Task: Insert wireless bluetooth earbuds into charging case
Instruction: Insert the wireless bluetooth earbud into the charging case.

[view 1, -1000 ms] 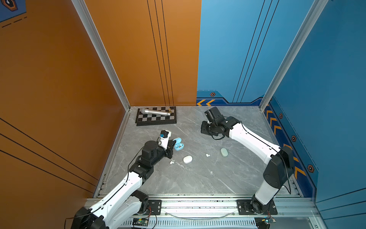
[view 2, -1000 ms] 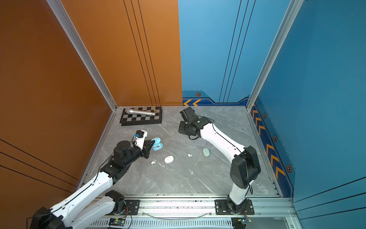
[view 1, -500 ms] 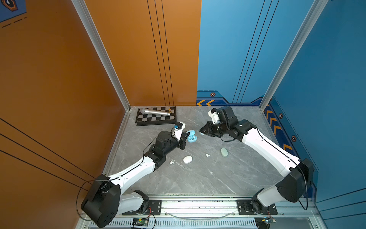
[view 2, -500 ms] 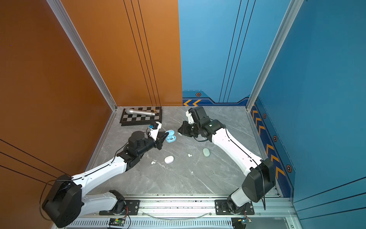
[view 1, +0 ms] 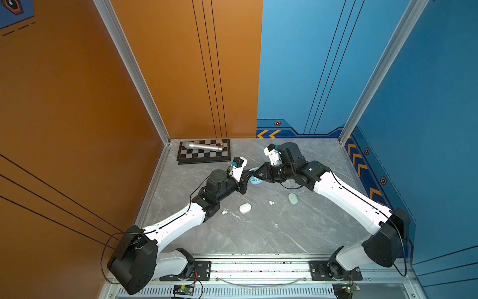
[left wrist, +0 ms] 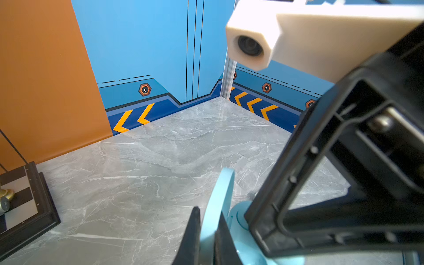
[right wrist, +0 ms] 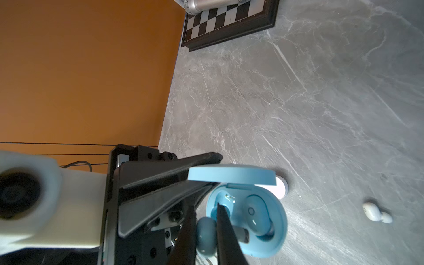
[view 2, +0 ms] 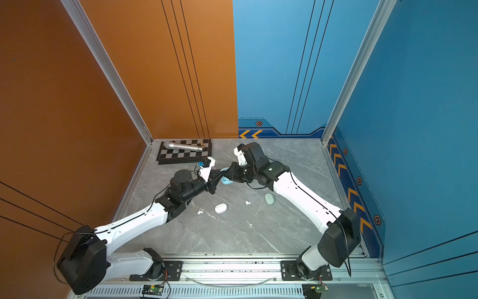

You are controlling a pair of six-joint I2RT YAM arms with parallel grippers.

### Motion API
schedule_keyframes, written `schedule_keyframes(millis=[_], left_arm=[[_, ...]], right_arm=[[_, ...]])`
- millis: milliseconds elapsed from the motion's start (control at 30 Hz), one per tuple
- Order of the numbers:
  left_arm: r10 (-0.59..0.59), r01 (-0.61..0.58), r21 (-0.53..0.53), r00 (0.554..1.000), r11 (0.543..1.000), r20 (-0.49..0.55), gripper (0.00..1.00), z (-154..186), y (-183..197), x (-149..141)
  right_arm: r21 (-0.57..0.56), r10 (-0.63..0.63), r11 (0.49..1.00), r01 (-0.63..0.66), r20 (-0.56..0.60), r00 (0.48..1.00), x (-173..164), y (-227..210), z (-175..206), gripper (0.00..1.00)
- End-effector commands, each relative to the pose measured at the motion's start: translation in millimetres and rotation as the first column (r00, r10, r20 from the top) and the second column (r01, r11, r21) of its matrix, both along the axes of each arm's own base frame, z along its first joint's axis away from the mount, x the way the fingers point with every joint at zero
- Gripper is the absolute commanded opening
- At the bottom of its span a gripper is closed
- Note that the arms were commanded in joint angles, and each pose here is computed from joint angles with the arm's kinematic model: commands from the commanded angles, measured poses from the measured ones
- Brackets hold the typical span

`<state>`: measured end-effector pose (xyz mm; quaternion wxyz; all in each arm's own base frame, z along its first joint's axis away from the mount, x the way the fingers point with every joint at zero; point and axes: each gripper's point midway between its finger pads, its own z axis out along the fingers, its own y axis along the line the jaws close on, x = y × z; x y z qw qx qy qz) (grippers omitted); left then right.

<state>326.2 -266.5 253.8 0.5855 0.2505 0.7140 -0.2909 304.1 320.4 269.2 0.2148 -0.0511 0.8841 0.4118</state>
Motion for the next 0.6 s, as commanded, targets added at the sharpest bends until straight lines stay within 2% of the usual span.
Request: schedule_keyframes(millis=[0, 567], left_arm=[[0.000, 0.002, -0.033, 0.999, 0.999, 0.050, 0.00, 22.4, -3.5, -0.1], [-0.010, 0.013, -0.062, 0.999, 0.998, 0.049, 0.00, 32.2, -5.6, -1.3]], right_arm=[[0.032, -0.004, 0.999, 0.003, 0.015, 1.000, -2.3, 2.3, 8.3, 0.14], [0.130, -0.059, 0.990, 0.059, -0.007, 0.998, 0.1, 6.3, -1.0, 0.13]])
